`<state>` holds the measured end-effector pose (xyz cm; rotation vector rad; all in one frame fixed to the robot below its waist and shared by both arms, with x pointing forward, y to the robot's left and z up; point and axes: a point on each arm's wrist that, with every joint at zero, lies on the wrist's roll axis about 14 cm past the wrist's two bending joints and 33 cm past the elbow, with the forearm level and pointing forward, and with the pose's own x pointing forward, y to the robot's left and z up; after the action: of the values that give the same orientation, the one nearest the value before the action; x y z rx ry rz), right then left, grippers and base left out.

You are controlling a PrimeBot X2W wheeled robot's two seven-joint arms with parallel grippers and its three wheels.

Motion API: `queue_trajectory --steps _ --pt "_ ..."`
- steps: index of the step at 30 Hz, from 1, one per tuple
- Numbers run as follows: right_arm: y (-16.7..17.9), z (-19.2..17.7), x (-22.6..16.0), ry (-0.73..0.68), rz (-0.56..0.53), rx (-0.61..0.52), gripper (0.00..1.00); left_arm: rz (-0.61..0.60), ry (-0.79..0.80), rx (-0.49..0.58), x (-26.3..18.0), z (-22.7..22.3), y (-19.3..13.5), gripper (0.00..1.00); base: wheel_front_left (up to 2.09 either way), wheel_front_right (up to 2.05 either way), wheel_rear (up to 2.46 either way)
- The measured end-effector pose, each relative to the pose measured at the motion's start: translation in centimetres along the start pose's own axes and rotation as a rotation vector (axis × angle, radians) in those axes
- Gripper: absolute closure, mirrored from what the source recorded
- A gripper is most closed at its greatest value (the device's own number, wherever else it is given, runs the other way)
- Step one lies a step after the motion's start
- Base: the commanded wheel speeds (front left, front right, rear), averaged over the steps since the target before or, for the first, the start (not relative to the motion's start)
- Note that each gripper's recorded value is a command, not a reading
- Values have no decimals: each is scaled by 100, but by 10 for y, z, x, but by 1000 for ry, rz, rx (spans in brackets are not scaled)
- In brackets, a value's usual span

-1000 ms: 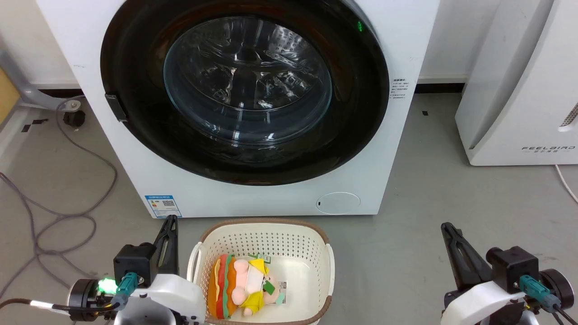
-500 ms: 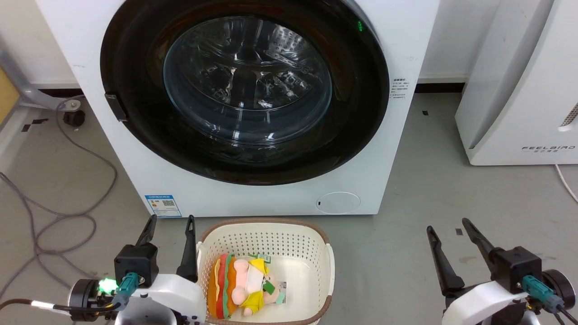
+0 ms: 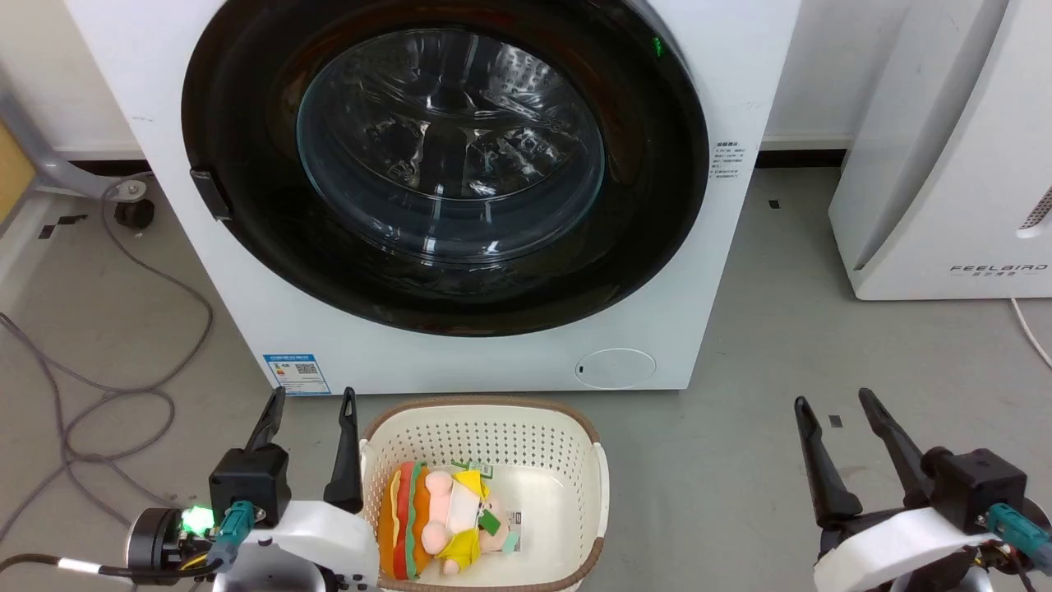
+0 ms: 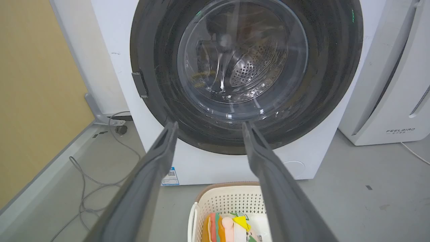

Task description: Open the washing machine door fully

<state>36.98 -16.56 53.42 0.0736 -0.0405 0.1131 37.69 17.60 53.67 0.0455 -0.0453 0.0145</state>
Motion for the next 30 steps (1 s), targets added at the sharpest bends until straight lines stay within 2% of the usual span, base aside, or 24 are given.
queue_trajectory --steps 2,3,4,5,11,19,25,30 --pt "0 1 0 -7 0 27 0 1 -4 -1 0 1 0 0 0 0 0" --pt "0 1 0 -10 -1 40 31 2 -5 -2 0 1 0 0 0 0 0" --pt "0 2 0 -14 -2 55 76 4 -7 -4 0 1 0 0 0 0 0" --pt "0 3 0 -20 -2 76 100 7 -11 -7 0 1 0 0 0 0 0" --pt "1 7 1 -50 -2 226 100 14 -22 -7 0 3 1 0 0 0 0" --pt "3 14 1 -96 4 487 100 21 -37 -8 0 5 1 0 0 0 0" --pt "-5 5 2 -66 -20 701 100 27 -47 -8 0 6 2 0 0 0 0" --pt "-11 -4 8 -38 -39 819 100 32 -53 -8 0 6 3 0 0 0 0"
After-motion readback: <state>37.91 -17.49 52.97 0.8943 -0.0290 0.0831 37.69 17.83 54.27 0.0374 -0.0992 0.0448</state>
